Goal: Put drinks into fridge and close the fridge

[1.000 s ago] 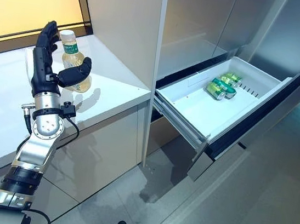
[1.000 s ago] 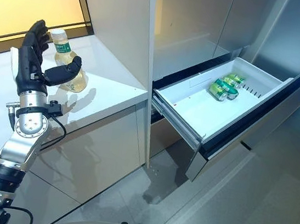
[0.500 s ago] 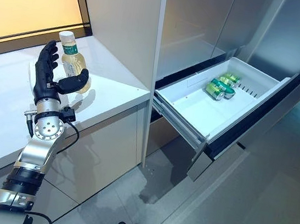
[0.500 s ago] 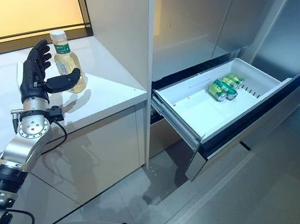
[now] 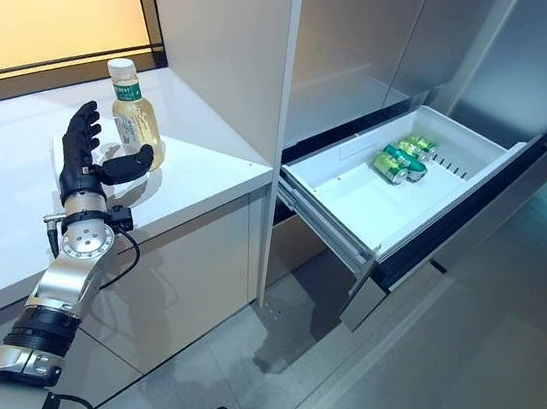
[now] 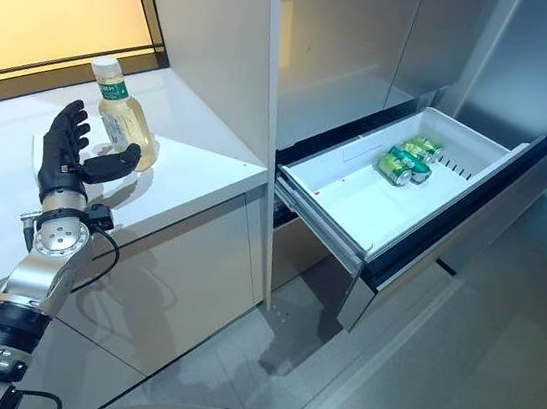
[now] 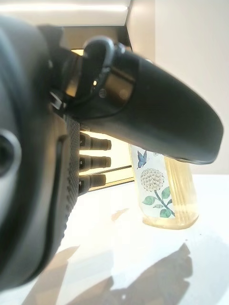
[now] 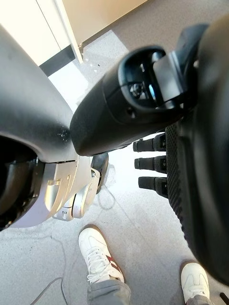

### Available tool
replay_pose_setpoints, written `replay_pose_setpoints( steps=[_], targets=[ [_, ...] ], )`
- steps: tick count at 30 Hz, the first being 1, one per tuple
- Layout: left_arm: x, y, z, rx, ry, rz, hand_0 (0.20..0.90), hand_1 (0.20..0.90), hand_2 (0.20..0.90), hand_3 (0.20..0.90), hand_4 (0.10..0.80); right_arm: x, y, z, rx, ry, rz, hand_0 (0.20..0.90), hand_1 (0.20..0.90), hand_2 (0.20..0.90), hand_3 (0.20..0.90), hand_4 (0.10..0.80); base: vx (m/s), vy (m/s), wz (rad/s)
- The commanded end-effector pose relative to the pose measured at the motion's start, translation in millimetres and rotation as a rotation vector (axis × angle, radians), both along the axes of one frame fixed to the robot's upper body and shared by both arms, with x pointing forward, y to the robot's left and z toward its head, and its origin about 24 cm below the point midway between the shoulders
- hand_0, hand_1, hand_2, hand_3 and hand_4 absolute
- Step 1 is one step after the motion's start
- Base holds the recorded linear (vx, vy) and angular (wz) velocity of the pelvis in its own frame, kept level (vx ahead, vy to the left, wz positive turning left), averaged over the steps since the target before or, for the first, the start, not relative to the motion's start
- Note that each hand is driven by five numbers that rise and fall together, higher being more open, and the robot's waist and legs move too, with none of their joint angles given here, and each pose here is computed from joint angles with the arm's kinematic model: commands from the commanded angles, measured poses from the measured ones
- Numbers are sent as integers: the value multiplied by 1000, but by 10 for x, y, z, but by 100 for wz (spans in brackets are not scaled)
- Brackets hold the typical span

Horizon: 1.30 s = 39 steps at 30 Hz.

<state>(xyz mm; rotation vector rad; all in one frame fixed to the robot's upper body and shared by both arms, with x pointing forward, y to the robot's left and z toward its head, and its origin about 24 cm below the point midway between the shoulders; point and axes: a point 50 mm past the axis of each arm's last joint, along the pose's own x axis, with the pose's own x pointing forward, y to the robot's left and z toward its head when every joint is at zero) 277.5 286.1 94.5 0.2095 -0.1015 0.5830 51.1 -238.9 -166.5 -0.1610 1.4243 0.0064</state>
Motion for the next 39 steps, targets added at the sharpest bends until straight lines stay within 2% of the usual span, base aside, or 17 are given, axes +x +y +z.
replay_pose_setpoints(
  steps=[1,10,23,29,39],
  targets=[
    [269,78,702,21,-270,31,900,900,900,900,800,129,106,-6,38,-24,28,900,900,900,900,800,0,0,0],
    [333,117,772,9,-271,27,900,900,900,900,800,127,102,-6,35,-18,34,900,900,900,900,800,2,1,0],
    [424,50,843,-127,-310,-55,900,900,900,900,800,121,92,-5,33,-13,46,900,900,900,900,800,2,0,0],
    [442,-12,877,-250,-367,-116,900,900,900,900,800,119,85,-4,34,-12,49,900,900,900,900,800,16,-1,-5],
    [458,13,936,-283,-407,-104,900,900,900,900,800,117,70,0,34,-7,55,900,900,900,900,800,1,0,0]
  ],
)
